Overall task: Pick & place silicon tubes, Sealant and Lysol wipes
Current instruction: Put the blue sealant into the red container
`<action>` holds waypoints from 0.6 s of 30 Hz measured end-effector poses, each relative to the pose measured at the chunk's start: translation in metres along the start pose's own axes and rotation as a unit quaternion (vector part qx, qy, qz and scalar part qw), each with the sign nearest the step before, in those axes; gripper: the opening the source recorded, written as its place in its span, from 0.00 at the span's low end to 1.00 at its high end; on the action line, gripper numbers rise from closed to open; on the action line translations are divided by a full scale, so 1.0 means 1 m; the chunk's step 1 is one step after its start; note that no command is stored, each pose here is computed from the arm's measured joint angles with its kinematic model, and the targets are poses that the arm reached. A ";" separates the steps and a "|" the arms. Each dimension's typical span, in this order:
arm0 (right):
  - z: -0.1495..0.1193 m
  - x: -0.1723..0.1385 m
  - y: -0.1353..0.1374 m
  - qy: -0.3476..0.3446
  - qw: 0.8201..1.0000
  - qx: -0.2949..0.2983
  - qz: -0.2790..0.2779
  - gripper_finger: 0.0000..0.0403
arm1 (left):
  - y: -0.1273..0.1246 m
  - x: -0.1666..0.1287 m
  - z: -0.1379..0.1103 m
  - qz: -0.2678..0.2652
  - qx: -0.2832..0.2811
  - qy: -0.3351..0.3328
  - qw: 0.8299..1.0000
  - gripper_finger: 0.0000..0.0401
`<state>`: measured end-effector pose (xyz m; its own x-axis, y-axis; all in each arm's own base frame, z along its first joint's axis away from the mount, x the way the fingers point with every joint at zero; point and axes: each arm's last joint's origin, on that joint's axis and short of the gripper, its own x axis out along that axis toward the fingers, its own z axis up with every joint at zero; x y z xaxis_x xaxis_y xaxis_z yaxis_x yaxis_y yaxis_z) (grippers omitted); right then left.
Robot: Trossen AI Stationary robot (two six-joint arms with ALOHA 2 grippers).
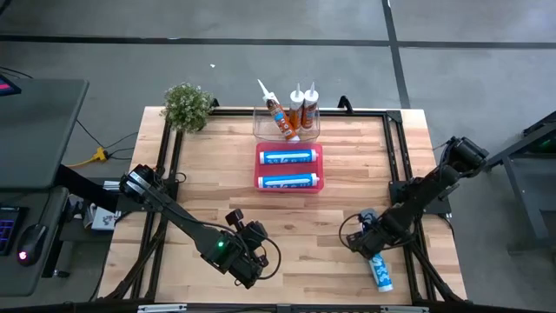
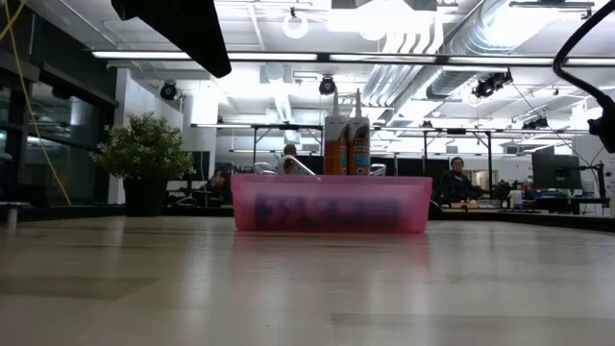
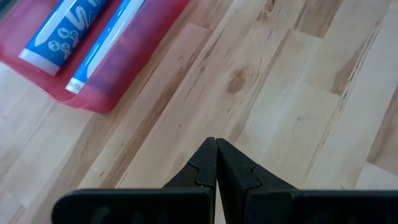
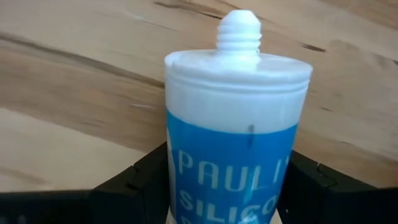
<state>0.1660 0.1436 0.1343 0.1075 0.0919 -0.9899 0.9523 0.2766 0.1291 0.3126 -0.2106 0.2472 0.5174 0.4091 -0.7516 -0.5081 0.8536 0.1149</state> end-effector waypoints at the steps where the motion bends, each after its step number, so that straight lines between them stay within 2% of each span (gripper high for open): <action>1: -0.001 0.000 0.000 -0.004 1.000 -0.004 0.006 0.53 | 0.000 0.000 0.000 0.000 0.000 0.000 1.000 0.00; 5: -0.003 -0.003 0.003 -0.022 0.999 -0.027 0.040 0.53 | 0.000 0.000 0.000 -0.002 -0.002 0.003 1.000 0.00; 9: -0.002 -0.010 0.009 -0.059 0.992 -0.039 0.101 0.53 | 0.000 0.000 0.000 -0.005 -0.002 0.008 1.000 0.00; 13: -0.001 -0.020 0.014 -0.104 0.979 -0.066 0.162 0.53 | -0.002 0.000 0.000 -0.011 -0.009 0.007 1.000 0.00; 18: 0.004 -0.040 0.023 -0.168 0.963 -0.106 0.185 0.53 | -0.003 0.000 0.001 -0.015 -0.026 0.005 1.000 0.00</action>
<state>0.1849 0.1430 0.1768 0.5478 -0.0831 -0.8325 0.7556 0.4764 0.4497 0.3148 -0.2123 0.2473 0.5266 0.3798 -0.7606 -0.5271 0.8478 0.0585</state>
